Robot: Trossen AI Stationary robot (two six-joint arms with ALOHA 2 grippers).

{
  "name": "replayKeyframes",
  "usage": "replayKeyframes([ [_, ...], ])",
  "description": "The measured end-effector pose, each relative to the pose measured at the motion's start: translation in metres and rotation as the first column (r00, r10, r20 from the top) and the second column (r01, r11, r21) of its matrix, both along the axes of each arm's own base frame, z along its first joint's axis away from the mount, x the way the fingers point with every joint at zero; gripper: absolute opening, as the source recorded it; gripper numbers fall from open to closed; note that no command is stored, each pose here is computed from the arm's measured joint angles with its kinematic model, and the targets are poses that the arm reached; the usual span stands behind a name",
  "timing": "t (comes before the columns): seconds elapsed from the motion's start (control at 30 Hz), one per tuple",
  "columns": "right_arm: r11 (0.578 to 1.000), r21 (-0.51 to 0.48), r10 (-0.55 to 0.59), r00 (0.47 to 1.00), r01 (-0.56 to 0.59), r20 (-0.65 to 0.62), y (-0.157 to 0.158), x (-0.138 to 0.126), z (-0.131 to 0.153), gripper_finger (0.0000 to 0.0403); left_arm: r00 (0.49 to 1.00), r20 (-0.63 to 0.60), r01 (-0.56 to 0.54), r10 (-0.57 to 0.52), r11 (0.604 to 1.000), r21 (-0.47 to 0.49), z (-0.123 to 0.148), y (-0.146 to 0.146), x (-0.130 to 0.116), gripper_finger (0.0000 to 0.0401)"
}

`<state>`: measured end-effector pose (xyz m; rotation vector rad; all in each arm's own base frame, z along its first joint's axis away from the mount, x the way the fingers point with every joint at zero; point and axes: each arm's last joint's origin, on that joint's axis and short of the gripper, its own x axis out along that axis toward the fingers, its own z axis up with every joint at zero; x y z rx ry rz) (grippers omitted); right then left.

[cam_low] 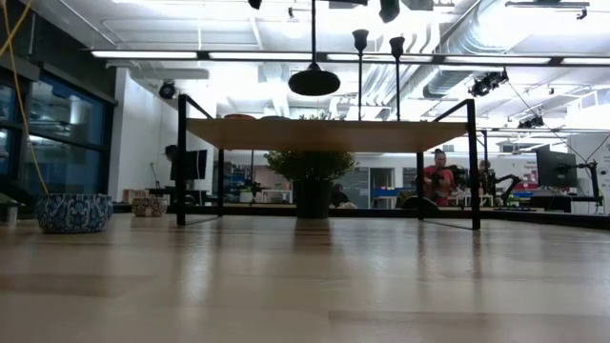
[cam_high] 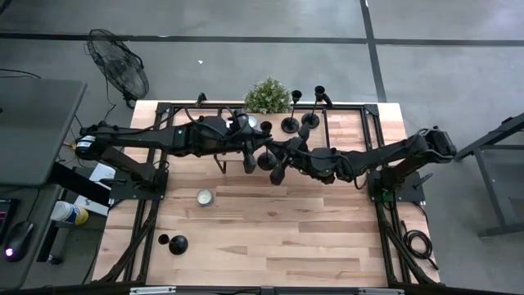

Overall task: Pick & Place candle stick holders
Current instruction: Put the black candle holder on the shelf aligned with the black candle holder

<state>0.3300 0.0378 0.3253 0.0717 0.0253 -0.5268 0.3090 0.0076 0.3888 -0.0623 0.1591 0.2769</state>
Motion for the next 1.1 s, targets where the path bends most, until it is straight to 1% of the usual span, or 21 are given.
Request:
replayKeyframes([
  [0.17,0.996,-0.01,-0.092,0.996,0.092,-0.016,-0.003,-0.011,0.008,0.0001,1.0,-0.002,0.004,-0.004,1.0,0.021,0.005,0.0,-0.007,0.005],
  [0.3,0.984,0.007,-0.18,0.983,0.181,-0.047,-0.005,-0.027,0.014,0.0001,1.0,-0.003,0.008,-0.008,0.999,0.049,0.015,0.0,-0.023,0.005],
  [0.43,0.955,0.037,-0.291,0.953,0.295,-0.088,0.0,-0.047,0.008,0.0,0.999,-0.034,0.01,-0.008,0.999,0.053,0.023,0.0,-0.046,0.005],
  [0.53,0.929,0.054,-0.363,0.93,0.366,-0.052,0.011,-0.064,0.0,0.0,0.998,-0.065,0.011,-0.007,0.999,0.051,0.028,0.0,-0.064,0.0051],
  [0.6,0.91,0.05,-0.411,0.911,0.412,-0.025,0.019,-0.076,-0.005,0.0,0.999,-0.054,0.008,-0.006,0.999,0.045,0.032,0.0,-0.073,0.0051],
  [0.67,0.895,0.045,-0.444,0.896,0.444,0.001,0.025,-0.085,-0.004,0.0,0.998,-0.062,0.004,-0.002,1.0,0.028,0.034,0.0,-0.082,0.0051],
  [0.73,0.883,0.023,-0.468,0.883,0.468,0.008,0.028,-0.092,-0.003,0.0,0.999,-0.045,-0.002,0.003,1.0,0.027,0.037,0.0,-0.088,0.0051],
  [0.9,0.857,-0.014,-0.516,0.857,0.516,-0.006,0.011,-0.095,0.003,0.0,0.999,-0.042,-0.004,0.006,1.0,0.03,0.04,0.0,-0.093,0.0051],
  [1.0,0.853,-0.009,-0.523,0.852,0.522,-0.013,-0.001,-0.093,0.004,0.0,0.999,-0.038,-0.005,0.006,1.0,0.03,0.04,0.0,-0.094,0.0051],
  [1.1,0.849,-0.029,-0.528,0.849,0.527,-0.032,-0.009,-0.091,0.004,0.0,0.999,-0.04,-0.006,0.007,1.0,0.03,0.04,0.0,-0.094,0.0051],
])
